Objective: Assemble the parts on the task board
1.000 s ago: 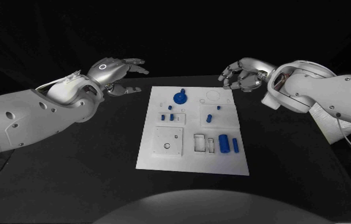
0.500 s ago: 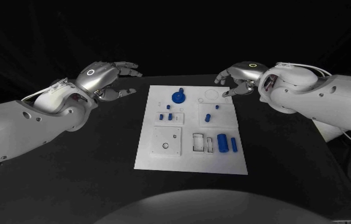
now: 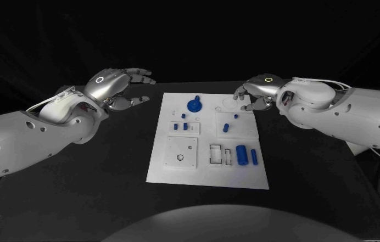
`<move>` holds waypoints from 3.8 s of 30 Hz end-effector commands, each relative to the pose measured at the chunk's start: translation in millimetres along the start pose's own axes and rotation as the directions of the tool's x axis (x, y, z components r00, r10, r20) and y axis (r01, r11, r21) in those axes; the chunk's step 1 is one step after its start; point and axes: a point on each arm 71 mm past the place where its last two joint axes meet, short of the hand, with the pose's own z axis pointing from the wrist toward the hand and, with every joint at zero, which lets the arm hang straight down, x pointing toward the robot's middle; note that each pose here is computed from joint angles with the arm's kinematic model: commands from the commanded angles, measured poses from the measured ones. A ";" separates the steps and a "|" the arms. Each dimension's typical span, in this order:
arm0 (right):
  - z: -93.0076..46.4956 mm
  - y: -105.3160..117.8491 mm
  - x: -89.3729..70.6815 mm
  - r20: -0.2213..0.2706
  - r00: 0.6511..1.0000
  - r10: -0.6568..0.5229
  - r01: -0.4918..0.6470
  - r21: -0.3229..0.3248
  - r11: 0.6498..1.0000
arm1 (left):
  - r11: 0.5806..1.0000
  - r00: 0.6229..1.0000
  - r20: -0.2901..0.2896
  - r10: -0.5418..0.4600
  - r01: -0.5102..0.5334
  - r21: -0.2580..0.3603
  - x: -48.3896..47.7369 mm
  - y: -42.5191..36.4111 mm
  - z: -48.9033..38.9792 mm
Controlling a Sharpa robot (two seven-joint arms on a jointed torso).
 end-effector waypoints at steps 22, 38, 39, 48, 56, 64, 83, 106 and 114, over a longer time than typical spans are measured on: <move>8.7 4.9 43.0 -0.143 0.989 -0.029 0.029 -0.001 1.000 | 0.999 0.998 -0.037 -0.041 0.042 0.027 7.0 -10.6 6.2; 13.6 9.7 52.4 -0.141 0.990 -0.010 0.010 0.000 1.000 | 0.998 0.998 -0.047 -0.048 0.049 0.033 9.3 -13.8 8.1; 13.9 9.7 52.7 -0.141 0.990 -0.008 0.008 0.000 1.000 | 0.998 0.998 -0.048 -0.048 0.049 0.032 9.4 -13.7 8.1; 16.2 11.1 53.0 -0.132 0.991 0.010 -0.010 -0.002 1.000 | 0.998 0.997 -0.061 -0.049 0.051 0.025 11.1 -13.0 8.3; 20.1 11.6 54.2 -0.142 0.990 0.016 -0.015 0.004 1.000 | 0.998 0.997 -0.063 -0.053 0.054 0.022 12.2 -12.8 8.3; 23.4 13.1 56.3 -0.141 0.990 0.017 -0.017 0.004 1.000 | 0.998 0.996 -0.070 -0.056 0.057 0.023 13.2 -13.0 8.1; 25.7 15.5 58.3 -0.143 0.989 0.025 -0.025 -0.004 1.000 | 0.998 0.994 -0.087 -0.061 0.062 0.015 16.0 -12.8 7.4; 22.8 13.1 55.1 -0.095 0.994 0.061 -0.061 0.007 0.998 | 0.998 0.992 -0.104 -0.066 0.066 0.004 19.8 -13.0 7.8; 20.5 13.4 49.9 -0.078 0.995 0.066 -0.065 0.005 0.998 | 0.998 0.992 -0.105 -0.066 0.066 0.000 20.0 -12.8 7.9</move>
